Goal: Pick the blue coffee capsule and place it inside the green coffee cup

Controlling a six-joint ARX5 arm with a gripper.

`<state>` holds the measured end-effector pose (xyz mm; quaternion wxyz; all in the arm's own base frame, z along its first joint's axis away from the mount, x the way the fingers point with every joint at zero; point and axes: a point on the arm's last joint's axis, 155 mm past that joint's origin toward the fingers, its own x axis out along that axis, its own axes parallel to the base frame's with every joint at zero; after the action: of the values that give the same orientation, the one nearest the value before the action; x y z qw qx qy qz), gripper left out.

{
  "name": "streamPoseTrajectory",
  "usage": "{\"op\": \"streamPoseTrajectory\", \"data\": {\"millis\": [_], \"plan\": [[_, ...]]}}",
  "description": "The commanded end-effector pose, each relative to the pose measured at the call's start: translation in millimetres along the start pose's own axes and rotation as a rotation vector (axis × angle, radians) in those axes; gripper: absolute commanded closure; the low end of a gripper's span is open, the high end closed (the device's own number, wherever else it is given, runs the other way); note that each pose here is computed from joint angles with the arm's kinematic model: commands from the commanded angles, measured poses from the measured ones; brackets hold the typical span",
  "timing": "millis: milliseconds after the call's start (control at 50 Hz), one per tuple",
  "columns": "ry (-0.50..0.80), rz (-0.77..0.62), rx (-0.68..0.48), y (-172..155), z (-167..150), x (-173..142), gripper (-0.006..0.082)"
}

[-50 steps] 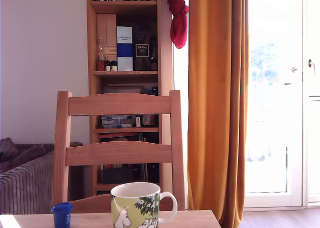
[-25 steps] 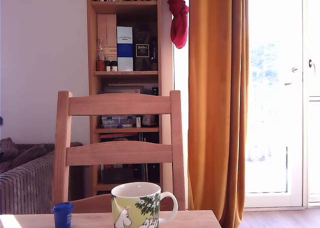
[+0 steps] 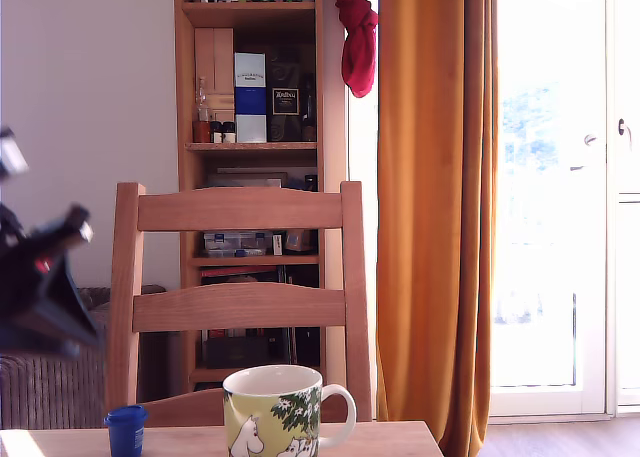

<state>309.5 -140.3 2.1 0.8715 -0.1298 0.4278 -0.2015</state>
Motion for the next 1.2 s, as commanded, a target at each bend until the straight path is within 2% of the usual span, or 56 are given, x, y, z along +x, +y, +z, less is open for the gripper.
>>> {"op": "streamPoseTrajectory", "data": {"millis": [0, 140, 320, 440, 960, 1180], "plan": [[0.101, 0.019, 0.003, 7.1, -17.6, 14.6, 0.0172], [0.213, 0.057, 0.025, 15.6, -21.2, 28.6, 0.0169], [0.254, 0.142, 0.086, 30.2, -7.0, 36.0, 0.0117], [0.273, 0.189, 0.125, 37.5, 3.1, 37.7, 0.0116], [0.342, 0.195, 0.133, 40.1, 19.3, 60.4, 0.0114], [0.382, 0.189, 0.127, 40.6, 12.9, 69.8, 0.0114]]}}
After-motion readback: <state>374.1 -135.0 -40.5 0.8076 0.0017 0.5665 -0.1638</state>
